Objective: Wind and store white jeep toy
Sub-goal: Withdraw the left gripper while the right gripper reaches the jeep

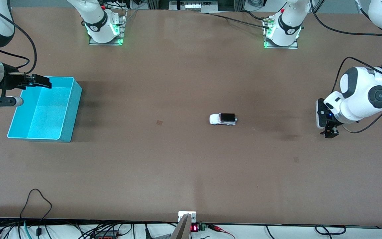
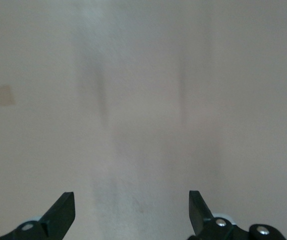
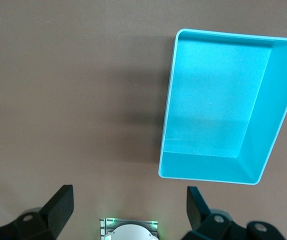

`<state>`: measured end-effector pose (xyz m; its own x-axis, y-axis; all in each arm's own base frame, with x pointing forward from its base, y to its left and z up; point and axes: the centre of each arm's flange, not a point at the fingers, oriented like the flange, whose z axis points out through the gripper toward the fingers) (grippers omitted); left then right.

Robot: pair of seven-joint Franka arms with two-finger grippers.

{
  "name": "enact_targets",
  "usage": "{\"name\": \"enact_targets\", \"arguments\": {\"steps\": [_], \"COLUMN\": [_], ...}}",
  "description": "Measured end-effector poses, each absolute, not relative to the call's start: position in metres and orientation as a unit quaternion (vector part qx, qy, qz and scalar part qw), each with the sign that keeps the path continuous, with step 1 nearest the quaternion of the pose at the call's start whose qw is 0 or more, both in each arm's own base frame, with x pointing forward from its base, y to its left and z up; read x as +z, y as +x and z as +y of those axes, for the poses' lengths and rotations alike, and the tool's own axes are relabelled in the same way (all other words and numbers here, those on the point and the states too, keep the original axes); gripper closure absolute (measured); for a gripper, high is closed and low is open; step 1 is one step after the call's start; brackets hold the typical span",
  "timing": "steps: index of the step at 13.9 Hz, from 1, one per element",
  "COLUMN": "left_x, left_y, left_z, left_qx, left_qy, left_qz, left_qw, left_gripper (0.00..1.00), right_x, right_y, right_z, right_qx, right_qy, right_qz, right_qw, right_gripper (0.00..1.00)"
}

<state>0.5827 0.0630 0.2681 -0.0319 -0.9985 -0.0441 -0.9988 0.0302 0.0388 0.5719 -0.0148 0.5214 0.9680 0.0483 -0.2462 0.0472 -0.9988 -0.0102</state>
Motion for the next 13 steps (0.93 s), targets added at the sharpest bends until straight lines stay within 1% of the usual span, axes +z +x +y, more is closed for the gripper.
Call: {"name": "enact_targets", "arguments": {"steps": [4,6,10,13], "left_x": [0.299,0.311,0.335,0.353], "left_y": [0.601,0.608,0.623,0.633], "left_z": [0.008,-0.009,-0.018,-0.029], "left_qx": [0.006,-0.016,-0.063,-0.079], "left_qy": [-0.729,-0.755,-0.824,-0.871], "left_qz": [0.684,0.656,0.563,0.483], "left_qw": [0.013,0.004,-0.027,-0.029], "left_gripper": [0.0,0.0,0.0,0.0], "right_x": [0.521,0.521,0.521,0.521], "right_y": [0.572,0.572,0.571,0.571], "right_z": [-0.015,-0.016,-0.016,-0.016], "right_qx": [0.125,0.125,0.126,0.128], "right_qy": [-0.992,-0.992,-0.992,-0.991], "right_qz": [-0.024,-0.023,-0.023,-0.023], "right_qw": [0.002,0.002,0.002,0.002], "right_gripper": [0.0,0.0,0.0,0.0]}}
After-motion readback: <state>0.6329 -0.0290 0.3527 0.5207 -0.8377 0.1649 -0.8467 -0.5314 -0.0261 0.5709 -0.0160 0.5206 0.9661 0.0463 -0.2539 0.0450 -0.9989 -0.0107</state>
